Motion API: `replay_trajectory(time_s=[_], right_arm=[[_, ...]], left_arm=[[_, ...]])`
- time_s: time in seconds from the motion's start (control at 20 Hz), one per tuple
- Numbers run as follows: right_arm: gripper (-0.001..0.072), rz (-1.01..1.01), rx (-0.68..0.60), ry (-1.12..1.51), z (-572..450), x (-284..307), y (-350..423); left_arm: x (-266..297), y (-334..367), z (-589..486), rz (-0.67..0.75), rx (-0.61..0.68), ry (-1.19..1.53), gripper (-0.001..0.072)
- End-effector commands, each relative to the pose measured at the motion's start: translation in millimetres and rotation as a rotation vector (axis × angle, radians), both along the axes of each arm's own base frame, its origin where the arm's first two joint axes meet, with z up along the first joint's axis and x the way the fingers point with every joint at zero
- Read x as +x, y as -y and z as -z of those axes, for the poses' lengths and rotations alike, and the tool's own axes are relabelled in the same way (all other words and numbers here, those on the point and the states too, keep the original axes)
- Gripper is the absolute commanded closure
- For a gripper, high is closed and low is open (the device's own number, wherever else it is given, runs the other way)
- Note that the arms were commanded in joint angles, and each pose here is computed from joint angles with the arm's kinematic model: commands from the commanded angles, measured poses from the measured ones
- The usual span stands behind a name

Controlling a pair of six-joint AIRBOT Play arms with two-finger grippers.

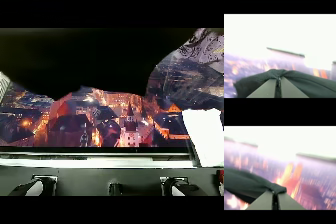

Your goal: Fold the clothes and pants, and hang the long-sleeved shirts on hangers.

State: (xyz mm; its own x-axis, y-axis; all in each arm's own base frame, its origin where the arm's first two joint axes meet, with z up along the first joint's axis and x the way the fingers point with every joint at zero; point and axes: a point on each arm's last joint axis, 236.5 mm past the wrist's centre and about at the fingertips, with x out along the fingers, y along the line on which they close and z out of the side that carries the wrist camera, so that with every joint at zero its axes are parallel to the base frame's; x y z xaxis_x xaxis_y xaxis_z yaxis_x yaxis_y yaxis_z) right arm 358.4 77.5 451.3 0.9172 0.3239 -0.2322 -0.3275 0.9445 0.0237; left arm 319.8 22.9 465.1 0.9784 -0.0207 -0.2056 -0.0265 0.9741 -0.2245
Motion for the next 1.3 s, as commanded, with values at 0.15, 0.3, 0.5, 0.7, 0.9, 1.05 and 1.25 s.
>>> replay_trajectory(time_s=[0.15,0.3,0.5,0.7,0.9,1.05,1.25], right_arm=[[0.0684,0.103,0.037,0.197,-71,-126,23],[0.0684,0.107,0.06,0.13,-56,-113,22],[0.0684,0.124,0.057,-0.242,50,-24,21],[0.0683,0.143,0.043,-0.647,197,76,20],[0.0683,0.184,0.025,-0.843,327,155,26],[0.0683,0.233,-0.002,-0.88,405,197,37],[0.0683,0.289,0.008,-0.808,447,237,47]], left_arm=[[-136,-18,-42,-0.263,-0.024,0.153,0.0694],[-123,-20,-24,-0.248,0.002,0.079,0.0694],[-29,-13,59,-0.072,0.024,-0.194,0.0694],[88,-11,216,0.104,-0.086,-0.529,0.0694],[191,-14,362,0.132,-0.091,-0.653,0.0694],[250,1,442,0.166,-0.049,-0.673,0.0694],[296,19,483,0.216,-0.004,-0.668,0.0693]])
